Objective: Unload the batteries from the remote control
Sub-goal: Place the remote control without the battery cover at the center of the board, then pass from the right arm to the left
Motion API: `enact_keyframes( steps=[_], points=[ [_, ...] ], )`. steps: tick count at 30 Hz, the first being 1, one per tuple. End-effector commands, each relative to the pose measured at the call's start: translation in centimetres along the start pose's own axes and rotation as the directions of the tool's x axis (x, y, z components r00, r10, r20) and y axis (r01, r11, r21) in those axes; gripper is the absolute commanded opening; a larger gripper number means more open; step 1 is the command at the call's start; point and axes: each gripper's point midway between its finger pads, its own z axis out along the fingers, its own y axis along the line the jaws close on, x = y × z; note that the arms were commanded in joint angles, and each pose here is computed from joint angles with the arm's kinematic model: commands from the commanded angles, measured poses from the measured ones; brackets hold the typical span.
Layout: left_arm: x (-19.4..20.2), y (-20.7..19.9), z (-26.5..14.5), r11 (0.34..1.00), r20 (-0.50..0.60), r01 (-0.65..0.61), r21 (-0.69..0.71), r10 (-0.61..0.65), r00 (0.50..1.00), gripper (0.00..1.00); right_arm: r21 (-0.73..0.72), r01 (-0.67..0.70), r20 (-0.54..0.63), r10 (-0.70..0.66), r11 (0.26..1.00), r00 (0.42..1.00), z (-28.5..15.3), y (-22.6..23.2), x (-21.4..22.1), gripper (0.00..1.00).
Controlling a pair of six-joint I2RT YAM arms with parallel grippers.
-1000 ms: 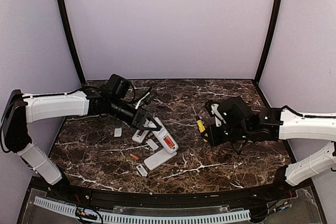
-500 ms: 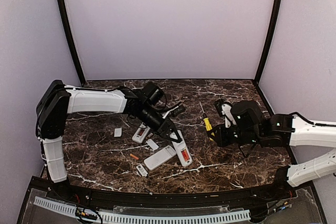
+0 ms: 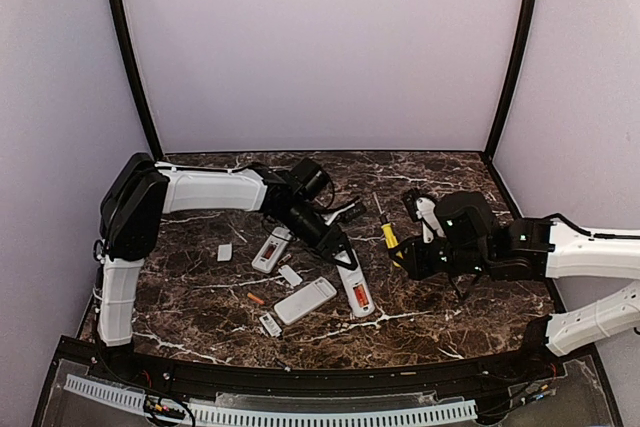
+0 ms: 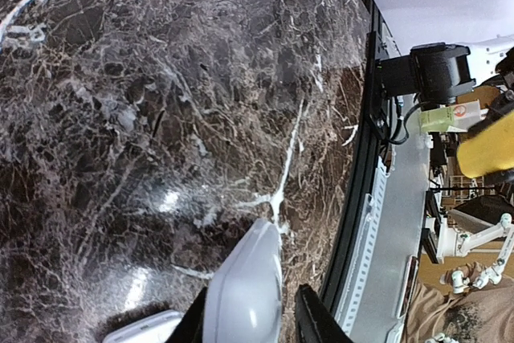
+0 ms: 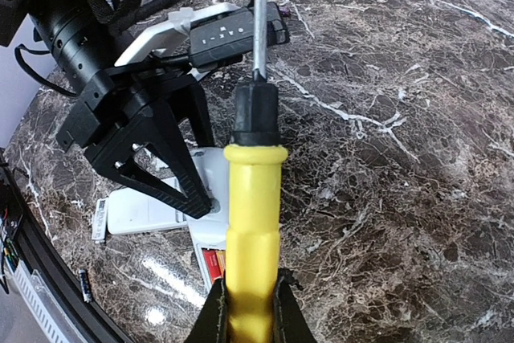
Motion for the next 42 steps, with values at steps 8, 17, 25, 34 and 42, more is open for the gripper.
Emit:
enact_keyframes(
  steps=[8, 17, 25, 34, 42],
  points=[
    [-1.5, 3.9, 0.0, 0.984, 0.024, -0.008, -0.18, 0.013, 1.0, 0.5, -0.008, -0.015, 0.031, 0.015, 1.0, 0.999, -0.4, -0.2, -0.3, 0.0],
    [-4.5, 5.9, -3.6, 0.93, 0.183, 0.056, -0.364, 0.012, 0.983, 0.73, -0.004, -0.032, 0.047, 0.032, 0.999, 0.998, -0.9, -0.6, -0.3, 0.0],
    [-6.9, 4.2, -13.8, 0.92, 0.508, 0.176, -0.35, 0.029, 0.861, 0.75, -0.064, 0.03, 0.051, -0.027, 0.997, 0.998, -1.0, 0.7, -0.6, 0.0],
    [-5.0, -5.5, -18.7, 0.993, 0.629, 0.116, -0.004, -0.088, 0.772, 0.75, -0.174, 0.185, -0.016, -0.19, 0.967, 0.982, 0.6, 4.3, 0.5, 0.0],
    [-1.8, -7.7, -14.6, 0.986, 0.458, 0.137, 0.092, -0.164, 0.873, 0.75, -0.192, 0.296, -0.019, -0.305, 0.936, 0.952, 1.8, 7.7, 0.2, 0.0]
  ],
)
